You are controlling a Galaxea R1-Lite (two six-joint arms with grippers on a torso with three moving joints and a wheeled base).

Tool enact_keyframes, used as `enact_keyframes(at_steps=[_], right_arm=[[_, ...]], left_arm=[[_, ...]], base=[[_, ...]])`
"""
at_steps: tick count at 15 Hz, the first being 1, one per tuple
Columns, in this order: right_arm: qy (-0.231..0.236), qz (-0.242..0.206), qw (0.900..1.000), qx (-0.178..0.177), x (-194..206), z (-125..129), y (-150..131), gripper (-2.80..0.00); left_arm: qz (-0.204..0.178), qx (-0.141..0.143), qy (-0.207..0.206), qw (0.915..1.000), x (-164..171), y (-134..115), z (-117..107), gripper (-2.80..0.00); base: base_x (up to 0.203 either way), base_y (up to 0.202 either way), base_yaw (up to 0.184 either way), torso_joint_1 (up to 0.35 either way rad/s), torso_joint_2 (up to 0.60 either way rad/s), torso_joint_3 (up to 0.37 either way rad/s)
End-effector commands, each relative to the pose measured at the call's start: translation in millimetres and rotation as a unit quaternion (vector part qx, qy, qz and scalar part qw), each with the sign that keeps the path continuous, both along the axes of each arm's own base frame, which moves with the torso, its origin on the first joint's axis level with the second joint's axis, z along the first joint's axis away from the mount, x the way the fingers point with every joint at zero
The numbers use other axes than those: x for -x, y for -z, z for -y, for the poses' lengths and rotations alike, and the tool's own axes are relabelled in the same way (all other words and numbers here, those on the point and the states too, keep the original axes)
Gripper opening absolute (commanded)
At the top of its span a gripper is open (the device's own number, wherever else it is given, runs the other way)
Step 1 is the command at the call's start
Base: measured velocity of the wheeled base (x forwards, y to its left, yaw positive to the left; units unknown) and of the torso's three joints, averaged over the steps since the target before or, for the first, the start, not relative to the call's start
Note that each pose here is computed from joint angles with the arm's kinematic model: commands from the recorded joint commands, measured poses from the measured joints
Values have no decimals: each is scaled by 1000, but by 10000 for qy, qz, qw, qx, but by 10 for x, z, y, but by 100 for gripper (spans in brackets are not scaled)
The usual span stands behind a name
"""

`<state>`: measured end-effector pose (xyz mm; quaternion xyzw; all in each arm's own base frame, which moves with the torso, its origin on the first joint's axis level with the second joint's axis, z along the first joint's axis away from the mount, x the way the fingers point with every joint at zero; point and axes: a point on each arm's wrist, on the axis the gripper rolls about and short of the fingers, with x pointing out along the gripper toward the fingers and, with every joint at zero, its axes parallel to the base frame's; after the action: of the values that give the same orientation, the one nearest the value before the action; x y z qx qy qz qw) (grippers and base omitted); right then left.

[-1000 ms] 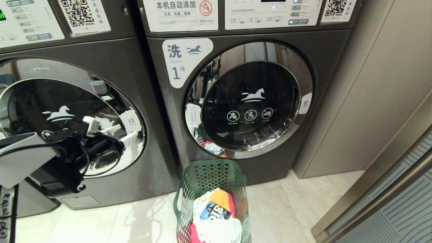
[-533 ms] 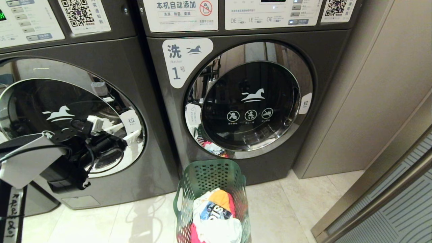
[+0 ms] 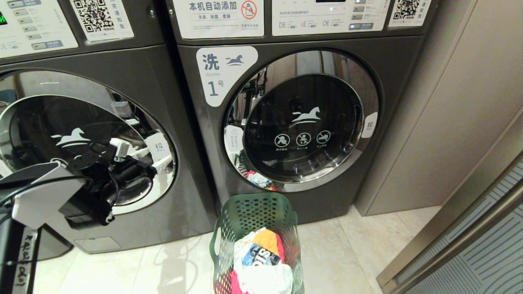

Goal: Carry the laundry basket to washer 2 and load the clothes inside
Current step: Open the lid of the washing machine

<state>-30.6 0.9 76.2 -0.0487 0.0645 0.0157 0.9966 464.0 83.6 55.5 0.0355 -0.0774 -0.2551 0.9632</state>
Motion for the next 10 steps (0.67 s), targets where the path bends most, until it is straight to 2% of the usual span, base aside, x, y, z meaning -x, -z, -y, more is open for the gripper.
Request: enact_keyframes(at_steps=[1, 3, 7, 10], right_arm=[[1, -15, 10000, 6, -1, 0, 1, -280], [1, -7, 10000, 6, -1, 0, 0, -280], [1, -7, 10000, 6, -1, 0, 0, -280], [-2, -10, 10000, 6, -1, 0, 0, -280]], left_arm=[[3, 0, 51, 10000, -26, 23, 15, 0], [43, -6, 71, 10000, -58, 18, 15, 0], [36, 283, 150, 9995, -154, 8, -1, 0], [39, 305, 227, 9993, -182, 26, -5, 0]], base=[[0, 0, 0, 0, 0, 0], [0, 0, 0, 0, 0, 0], [0, 0, 0, 0, 0, 0], [0, 0, 0, 0, 0, 0]])
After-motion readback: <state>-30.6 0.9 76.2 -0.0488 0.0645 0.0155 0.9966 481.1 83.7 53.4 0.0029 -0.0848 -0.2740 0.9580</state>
